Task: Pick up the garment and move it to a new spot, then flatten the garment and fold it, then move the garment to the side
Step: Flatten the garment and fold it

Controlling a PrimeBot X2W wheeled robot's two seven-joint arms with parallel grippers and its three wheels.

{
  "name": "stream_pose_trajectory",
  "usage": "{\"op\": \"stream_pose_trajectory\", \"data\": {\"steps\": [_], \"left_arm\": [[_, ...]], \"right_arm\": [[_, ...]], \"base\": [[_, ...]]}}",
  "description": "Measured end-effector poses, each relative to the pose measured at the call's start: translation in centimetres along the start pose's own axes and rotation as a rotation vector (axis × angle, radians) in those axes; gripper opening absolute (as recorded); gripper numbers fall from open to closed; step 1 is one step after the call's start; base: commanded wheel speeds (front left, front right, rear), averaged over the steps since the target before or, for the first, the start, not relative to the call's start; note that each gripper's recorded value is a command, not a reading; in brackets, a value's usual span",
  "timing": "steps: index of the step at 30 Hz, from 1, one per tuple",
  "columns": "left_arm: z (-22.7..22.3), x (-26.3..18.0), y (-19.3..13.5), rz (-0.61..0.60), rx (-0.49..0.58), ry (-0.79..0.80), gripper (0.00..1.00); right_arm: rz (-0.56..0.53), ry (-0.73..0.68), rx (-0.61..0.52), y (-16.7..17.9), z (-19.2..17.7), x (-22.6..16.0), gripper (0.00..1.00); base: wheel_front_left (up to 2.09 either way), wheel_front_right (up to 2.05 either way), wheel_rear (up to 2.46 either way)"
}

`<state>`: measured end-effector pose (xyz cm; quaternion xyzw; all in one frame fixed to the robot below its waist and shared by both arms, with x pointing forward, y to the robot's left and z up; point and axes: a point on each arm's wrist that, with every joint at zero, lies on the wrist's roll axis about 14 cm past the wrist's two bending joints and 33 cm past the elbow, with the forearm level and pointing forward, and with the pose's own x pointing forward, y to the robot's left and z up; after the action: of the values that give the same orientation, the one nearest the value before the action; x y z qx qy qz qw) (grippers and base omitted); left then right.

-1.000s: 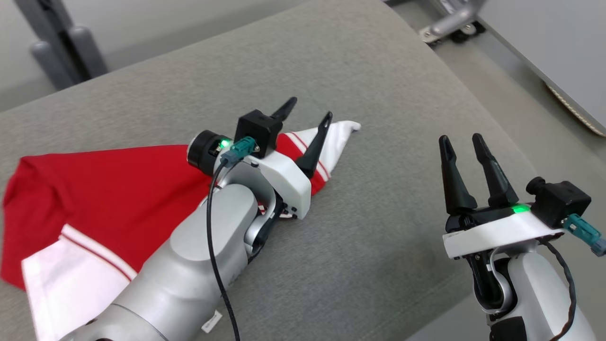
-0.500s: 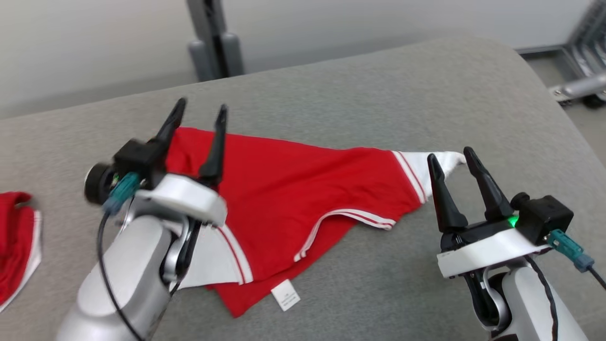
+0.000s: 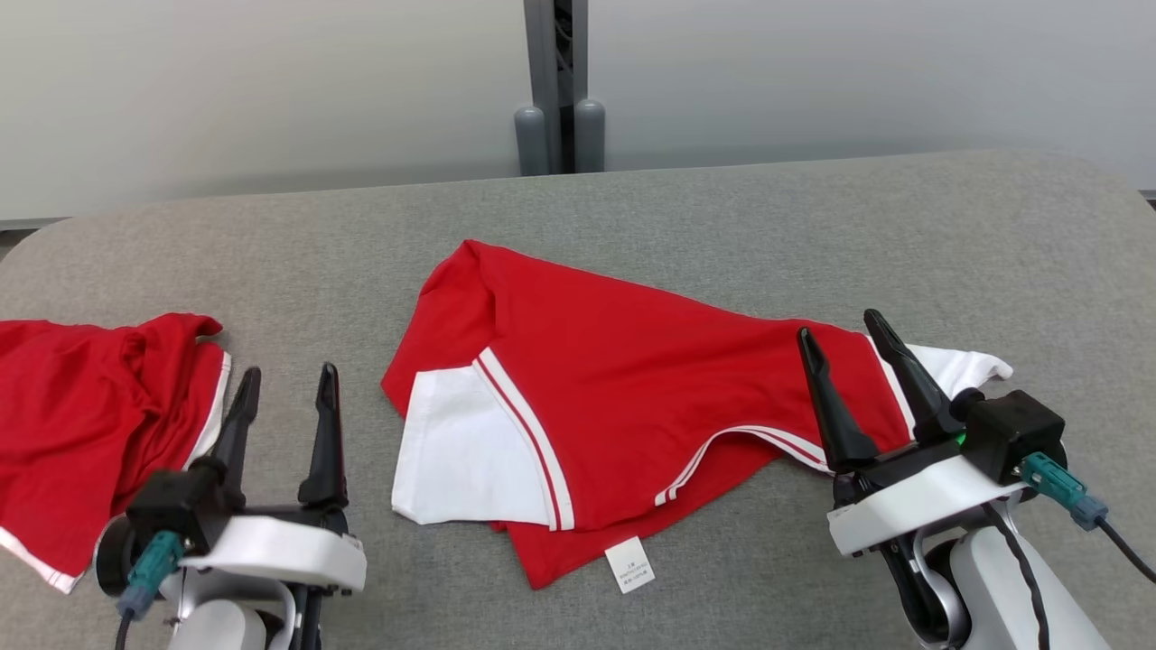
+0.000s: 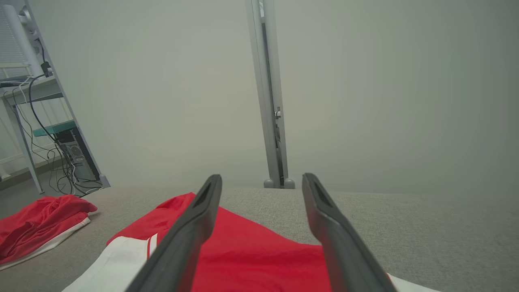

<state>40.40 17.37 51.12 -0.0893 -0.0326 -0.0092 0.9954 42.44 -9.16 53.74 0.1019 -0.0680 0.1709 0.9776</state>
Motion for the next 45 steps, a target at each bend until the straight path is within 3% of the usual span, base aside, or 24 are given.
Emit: {"op": "stream_pose_trajectory", "data": {"steps": [5, 10, 19, 33, 34, 35, 37, 38, 45], "left_arm": [[-0.2, -1.1, 0.6, 0.028, -0.017, -0.004, 1.00], [-0.6, -1.2, 1.0, 0.043, -0.027, 0.000, 1.00], [-2.0, -2.0, 2.7, 0.096, -0.032, 0.040, 1.00], [-2.6, -4.4, 6.0, 0.212, -0.046, 0.067, 1.00], [-2.6, -4.4, 6.0, 0.213, -0.049, 0.068, 1.00], [-2.6, -4.5, 6.0, 0.216, -0.052, 0.068, 1.00], [-2.6, -4.5, 6.0, 0.220, -0.050, 0.069, 1.00], [-2.7, -4.6, 6.0, 0.221, -0.051, 0.070, 1.00], [-2.8, -4.4, 5.7, 0.215, -0.058, 0.073, 1.00]], "right_arm": [[0.046, 0.020, 0.001, 1.2, -0.7, 0.4, 1.00], [0.171, 0.065, 0.040, 5.4, -2.3, 1.4, 1.00], [0.387, 0.411, 0.071, 12.0, -10.8, 0.2, 1.00], [0.500, 0.664, 0.001, 13.8, -17.1, -1.2, 1.00], [0.504, 0.671, -0.002, 13.8, -17.3, -1.3, 0.96], [0.508, 0.678, -0.008, 13.9, -17.4, -1.3, 0.53], [0.507, 0.683, -0.013, 13.8, -17.5, -1.2, 0.04], [0.503, 0.685, -0.014, 13.6, -17.6, -1.2, 0.00], [0.475, 0.670, -0.011, 12.9, -17.2, -0.9, 0.00]], "base": [[0.00, 0.00, 0.00], [0.00, 0.00, 0.00], [0.00, 0.00, 0.00], [0.00, 0.00, 0.00], [0.00, 0.00, 0.00], [0.00, 0.00, 0.00], [0.00, 0.00, 0.00], [0.00, 0.00, 0.00], [0.00, 0.00, 0.00]]}}
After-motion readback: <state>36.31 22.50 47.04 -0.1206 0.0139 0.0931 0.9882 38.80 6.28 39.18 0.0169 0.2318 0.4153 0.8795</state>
